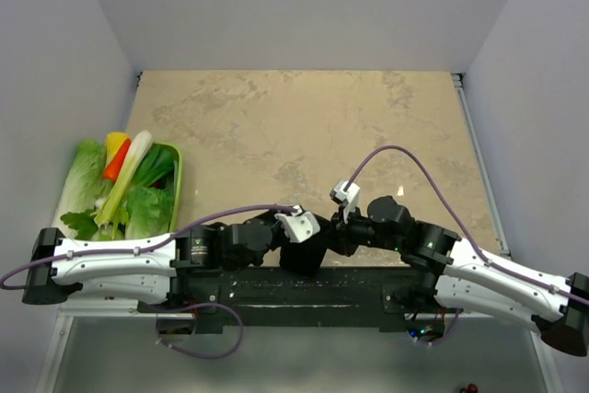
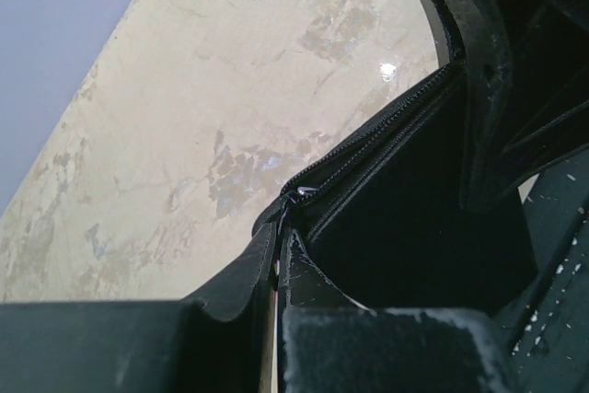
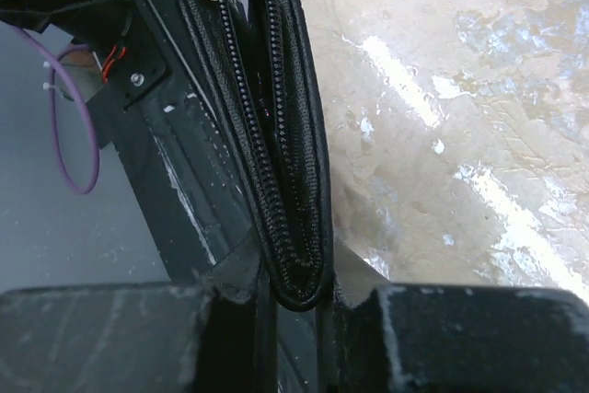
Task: Sort the hair-cutting tools
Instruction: Zip the hairdressing tool bag at the center of the board.
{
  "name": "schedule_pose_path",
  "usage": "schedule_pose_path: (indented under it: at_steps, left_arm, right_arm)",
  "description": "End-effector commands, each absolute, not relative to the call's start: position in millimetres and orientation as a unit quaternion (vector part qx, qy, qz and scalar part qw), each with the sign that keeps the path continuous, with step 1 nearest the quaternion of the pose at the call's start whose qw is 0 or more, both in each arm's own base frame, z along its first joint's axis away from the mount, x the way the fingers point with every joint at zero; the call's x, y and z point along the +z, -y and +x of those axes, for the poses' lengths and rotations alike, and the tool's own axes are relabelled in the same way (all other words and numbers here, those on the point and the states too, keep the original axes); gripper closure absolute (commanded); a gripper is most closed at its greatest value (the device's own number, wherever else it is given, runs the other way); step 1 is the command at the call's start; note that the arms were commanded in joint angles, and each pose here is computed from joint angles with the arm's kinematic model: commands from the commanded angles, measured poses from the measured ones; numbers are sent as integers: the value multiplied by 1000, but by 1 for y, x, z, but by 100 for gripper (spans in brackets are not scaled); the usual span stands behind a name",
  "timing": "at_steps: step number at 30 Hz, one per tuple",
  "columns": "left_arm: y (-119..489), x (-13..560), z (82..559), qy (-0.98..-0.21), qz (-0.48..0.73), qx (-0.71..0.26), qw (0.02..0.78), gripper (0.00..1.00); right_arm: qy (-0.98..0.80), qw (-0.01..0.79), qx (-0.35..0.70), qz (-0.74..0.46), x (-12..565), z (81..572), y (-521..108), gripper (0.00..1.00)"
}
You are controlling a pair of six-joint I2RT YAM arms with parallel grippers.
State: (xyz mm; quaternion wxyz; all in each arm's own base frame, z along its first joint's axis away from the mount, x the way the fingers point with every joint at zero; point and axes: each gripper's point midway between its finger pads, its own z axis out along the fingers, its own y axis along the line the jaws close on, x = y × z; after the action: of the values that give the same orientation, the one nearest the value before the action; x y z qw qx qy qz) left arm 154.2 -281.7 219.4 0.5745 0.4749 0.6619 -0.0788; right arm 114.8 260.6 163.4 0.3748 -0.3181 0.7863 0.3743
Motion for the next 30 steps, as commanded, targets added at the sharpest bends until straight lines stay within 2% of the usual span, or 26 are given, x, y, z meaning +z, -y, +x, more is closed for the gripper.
schedule_pose_path:
  at_steps: [1, 5, 6, 8, 9, 10, 12, 13, 18, 19, 24, 30]
  left_arm:
    - [286, 256, 147, -672, 439, -134, 581, 100]
    - [288, 272, 140, -702, 440, -139, 542, 100]
    - [292, 294, 139, -699, 437, -151, 546, 100]
    - [294, 288, 135, -726, 446, -132, 506, 100]
    - [299, 315, 135, -726, 435, -147, 512, 100]
    - [299, 301, 134, -739, 457, -116, 482, 100]
    - [304, 328, 136, -748, 439, -119, 484, 100]
    - [305, 315, 136, -757, 458, -90, 458, 100]
    - [313, 335, 136, -775, 461, -59, 428, 100]
    - [310, 325, 140, -781, 470, -22, 410, 100]
    - [314, 340, 140, -772, 475, -36, 421, 100]
    - [302, 380, 144, -758, 434, -81, 481, 100]
  right_arm:
    - [-758, 408, 407, -304, 200, 117, -264, 100]
    - [-748, 413, 410, -319, 206, 112, -267, 100]
    - [-753, 409, 402, -322, 203, 113, -269, 100]
    - [-756, 408, 385, -337, 200, 110, -274, 100]
    - [-761, 409, 370, -343, 200, 110, -278, 100]
    - [-761, 412, 359, -350, 200, 108, -281, 100]
    - [-757, 423, 334, -369, 206, 102, -285, 100]
    - [-761, 418, 324, -376, 201, 102, -289, 100]
    - [-771, 420, 286, -384, 193, 102, -290, 100]
    - [-771, 419, 283, -388, 190, 100, -291, 100]
    - [-783, 424, 255, -376, 188, 103, -284, 100]
    - [-795, 425, 224, -372, 192, 108, -278, 100]
